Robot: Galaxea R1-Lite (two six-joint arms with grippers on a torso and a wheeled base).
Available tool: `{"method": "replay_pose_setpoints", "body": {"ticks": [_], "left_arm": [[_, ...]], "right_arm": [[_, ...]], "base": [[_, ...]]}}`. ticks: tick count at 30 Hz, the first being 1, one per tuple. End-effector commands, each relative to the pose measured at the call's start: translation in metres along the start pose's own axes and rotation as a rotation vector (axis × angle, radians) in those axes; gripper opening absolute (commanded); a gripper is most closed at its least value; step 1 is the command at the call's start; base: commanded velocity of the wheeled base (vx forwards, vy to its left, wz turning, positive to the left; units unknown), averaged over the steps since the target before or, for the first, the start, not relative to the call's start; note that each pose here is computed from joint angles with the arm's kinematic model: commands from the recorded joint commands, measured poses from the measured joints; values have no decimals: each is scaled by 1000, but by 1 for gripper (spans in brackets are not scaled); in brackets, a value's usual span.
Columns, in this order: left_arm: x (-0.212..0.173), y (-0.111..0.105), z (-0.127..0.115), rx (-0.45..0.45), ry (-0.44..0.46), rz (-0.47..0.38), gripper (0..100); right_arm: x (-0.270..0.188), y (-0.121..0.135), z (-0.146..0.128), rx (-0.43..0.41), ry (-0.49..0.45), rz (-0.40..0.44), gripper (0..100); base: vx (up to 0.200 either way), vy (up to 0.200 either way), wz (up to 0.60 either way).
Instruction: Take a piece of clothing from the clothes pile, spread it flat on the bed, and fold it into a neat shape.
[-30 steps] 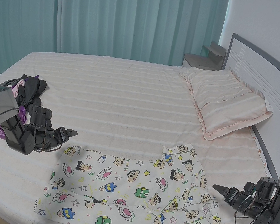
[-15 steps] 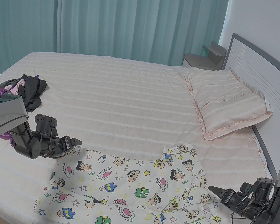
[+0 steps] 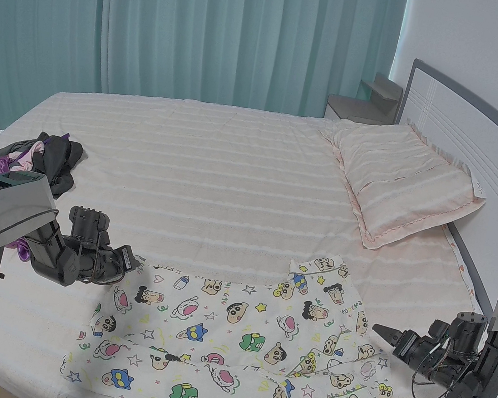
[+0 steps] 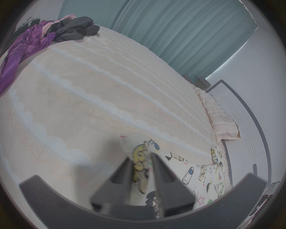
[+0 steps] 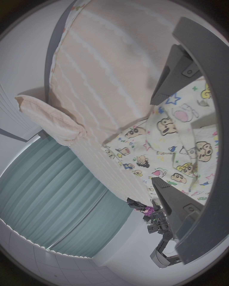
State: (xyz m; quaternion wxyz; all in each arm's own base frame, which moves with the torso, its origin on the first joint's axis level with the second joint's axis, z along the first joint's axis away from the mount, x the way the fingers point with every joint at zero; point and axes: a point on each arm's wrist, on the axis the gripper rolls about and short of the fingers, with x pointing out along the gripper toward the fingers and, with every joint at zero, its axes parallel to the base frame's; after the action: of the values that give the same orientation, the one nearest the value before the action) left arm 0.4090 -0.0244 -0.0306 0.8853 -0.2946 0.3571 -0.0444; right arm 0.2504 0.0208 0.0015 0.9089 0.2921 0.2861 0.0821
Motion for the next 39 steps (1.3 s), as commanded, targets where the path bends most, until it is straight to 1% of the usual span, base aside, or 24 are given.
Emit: {"method": "replay_pose_setpoints", "body": {"ticks": [1,3,5,8,9,10,11,13,15,20,28,29,31,33,36,39], "left_arm": [[-1,1,1,-2,-22,1,0],[-1,1,2,-1,-34,-5,0],[-4,2,-1,4,-54,-12,0],[-8,2,-2,1,-90,1,0],[-8,2,-2,1,-90,1,0],[-10,2,1,-12,-143,20,0],[-10,2,1,-12,-143,20,0],[-12,5,2,-35,-160,25,0],[-12,6,1,-35,-156,26,0],[-10,4,-3,-33,-145,21,0],[-10,4,-3,-32,-141,18,0],[-10,4,-4,-34,-139,18,0],[-10,5,-5,-36,-136,21,0],[-10,5,-5,-35,-134,21,0],[-10,5,-5,-35,-133,20,0],[-10,5,-5,-35,-133,20,0]], "right_arm": [[16,11,17,-32,-73,33,100],[24,12,23,-32,-75,33,100],[48,14,38,-18,-38,10,100],[68,18,52,-18,-33,7,100],[68,18,52,-18,-33,7,100],[87,18,60,-16,-21,0,100],[87,18,60,-16,-21,0,100],[106,20,66,-18,-9,-6,100],[116,19,70,-18,-12,-4,100],[146,17,67,-29,13,-4,100],[173,18,57,-60,59,-3,100],[179,21,52,-77,80,-2,100],[184,25,50,-93,84,8,100],[186,30,50,-99,89,14,100],[191,37,46,-108,130,9,100],[192,40,45,-122,133,17,100]], "base": [[0,0,0],[0,0,0],[0,0,0],[0,0,0],[0,0,0],[0,0,0],[0,0,0],[0,0,0],[0,0,0],[0,0,0],[0,0,0],[0,0,0],[0,0,0],[0,0,0],[0,0,0],[0,0,0]]}}
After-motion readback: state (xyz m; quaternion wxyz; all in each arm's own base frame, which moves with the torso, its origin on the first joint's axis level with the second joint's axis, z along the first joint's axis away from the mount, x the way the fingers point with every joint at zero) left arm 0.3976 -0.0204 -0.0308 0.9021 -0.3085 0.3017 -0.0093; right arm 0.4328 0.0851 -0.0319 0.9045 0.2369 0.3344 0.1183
